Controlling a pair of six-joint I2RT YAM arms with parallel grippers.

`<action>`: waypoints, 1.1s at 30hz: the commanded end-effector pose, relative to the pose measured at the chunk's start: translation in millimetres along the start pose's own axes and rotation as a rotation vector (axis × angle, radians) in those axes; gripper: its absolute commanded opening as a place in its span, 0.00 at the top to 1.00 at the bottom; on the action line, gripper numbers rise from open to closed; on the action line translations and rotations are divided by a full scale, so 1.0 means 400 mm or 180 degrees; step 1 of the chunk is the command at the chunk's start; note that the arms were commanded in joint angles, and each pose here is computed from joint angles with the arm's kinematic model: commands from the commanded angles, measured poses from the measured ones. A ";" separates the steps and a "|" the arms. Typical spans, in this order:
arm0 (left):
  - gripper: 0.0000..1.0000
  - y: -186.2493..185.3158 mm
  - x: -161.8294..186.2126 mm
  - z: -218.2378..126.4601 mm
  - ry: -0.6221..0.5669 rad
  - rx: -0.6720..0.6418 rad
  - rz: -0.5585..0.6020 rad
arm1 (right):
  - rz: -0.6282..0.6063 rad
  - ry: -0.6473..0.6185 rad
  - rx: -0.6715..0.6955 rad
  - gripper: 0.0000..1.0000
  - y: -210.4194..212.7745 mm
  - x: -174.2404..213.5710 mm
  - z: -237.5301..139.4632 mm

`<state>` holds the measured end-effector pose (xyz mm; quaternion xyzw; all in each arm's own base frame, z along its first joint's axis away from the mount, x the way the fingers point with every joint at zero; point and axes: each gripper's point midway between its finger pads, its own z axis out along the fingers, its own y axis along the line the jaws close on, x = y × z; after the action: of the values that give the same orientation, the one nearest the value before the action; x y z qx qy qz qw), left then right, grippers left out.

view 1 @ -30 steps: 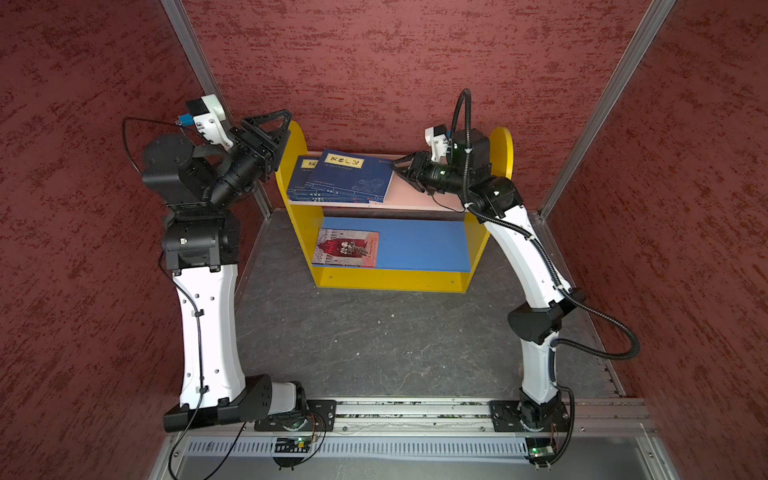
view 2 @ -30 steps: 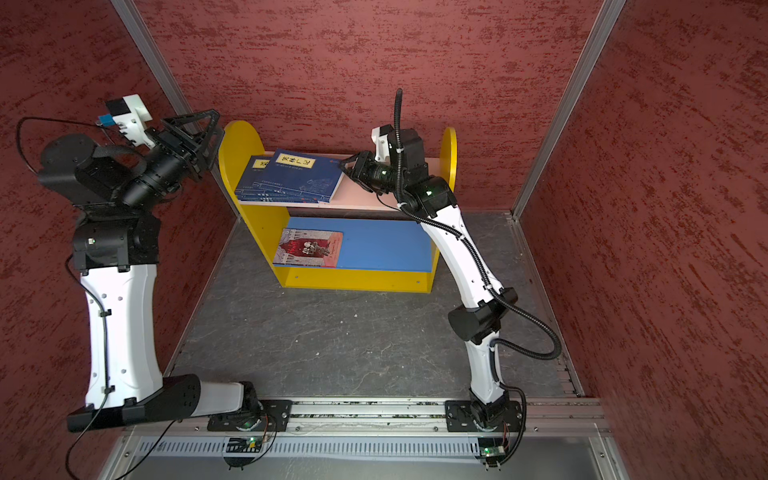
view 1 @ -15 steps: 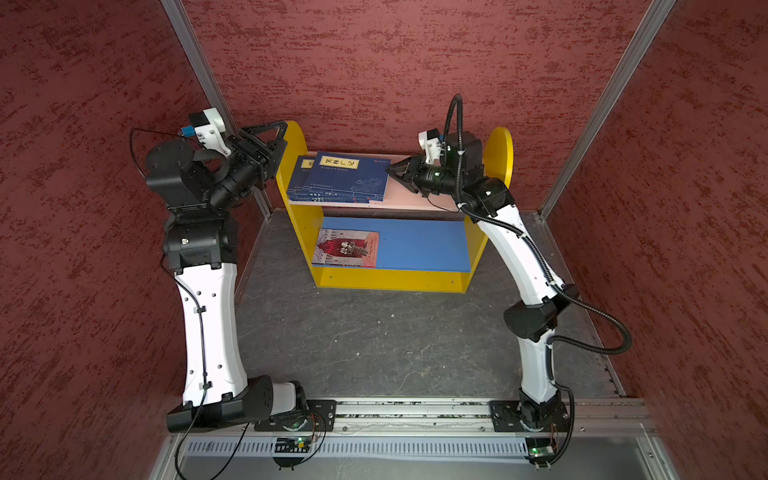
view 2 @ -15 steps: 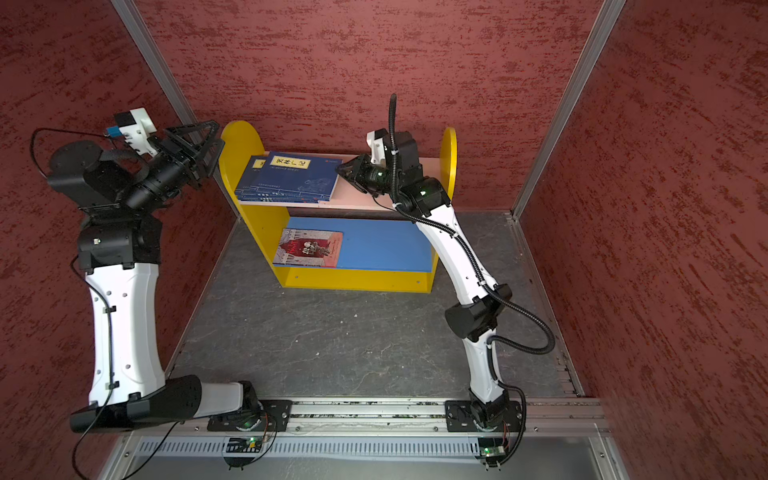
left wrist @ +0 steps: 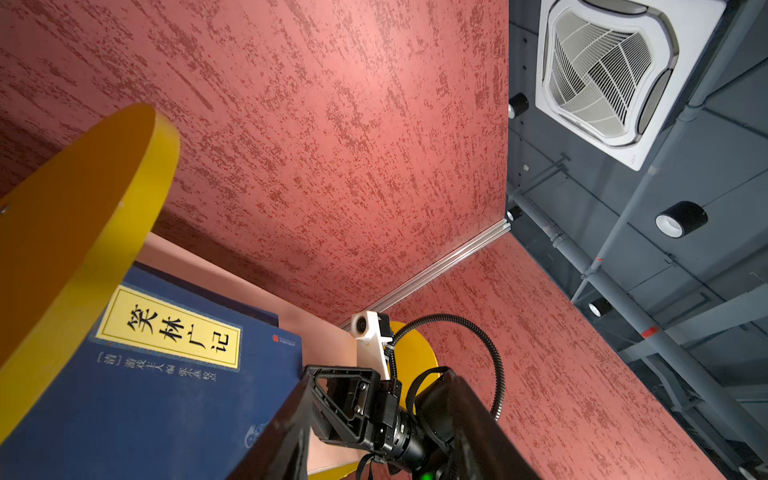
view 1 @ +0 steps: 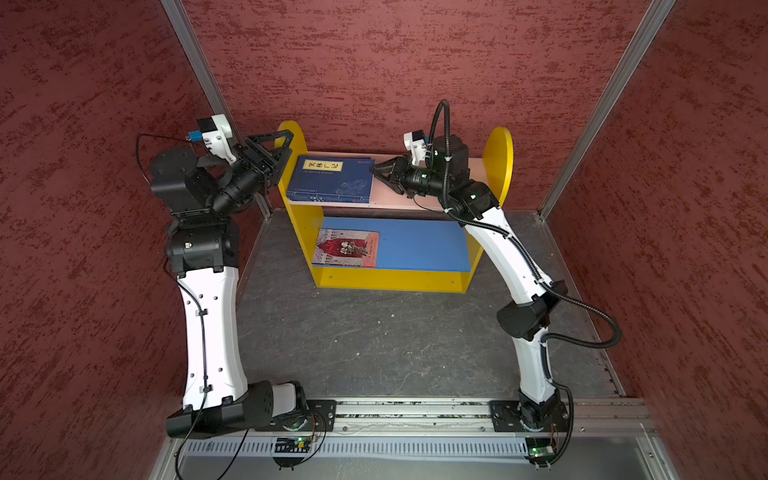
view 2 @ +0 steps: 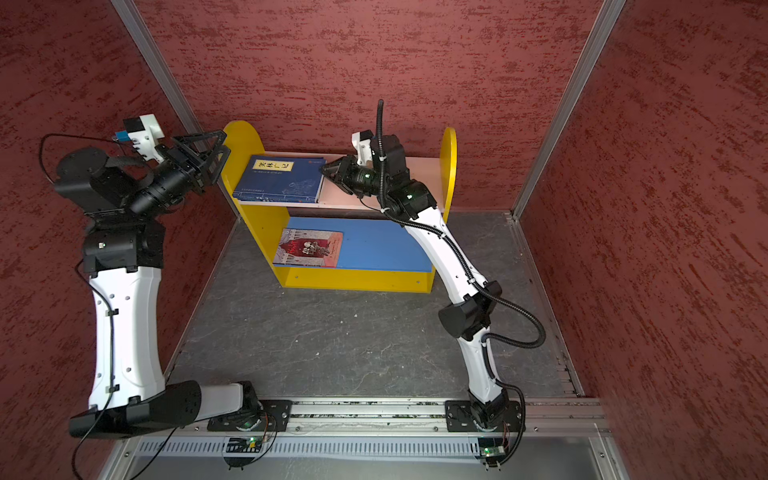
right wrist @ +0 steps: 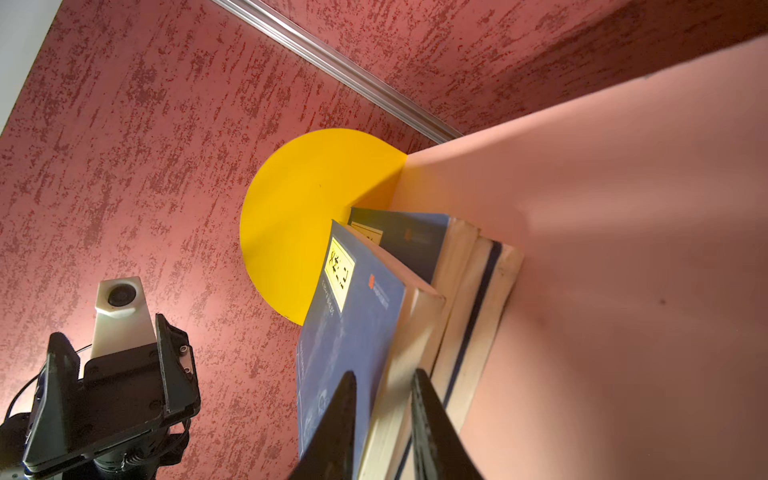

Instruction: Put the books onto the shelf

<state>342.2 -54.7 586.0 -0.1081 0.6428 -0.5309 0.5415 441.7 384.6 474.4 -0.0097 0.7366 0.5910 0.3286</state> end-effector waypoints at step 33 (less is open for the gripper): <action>0.60 0.118 0.315 -0.039 0.1086 -0.0092 0.1228 | -0.0729 0.0086 0.0171 0.76 0.156 0.090 -0.138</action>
<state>295.1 -118.1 463.0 0.0951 0.7508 -0.4389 0.4843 364.5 369.1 514.0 -0.0855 0.7514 0.5328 0.3797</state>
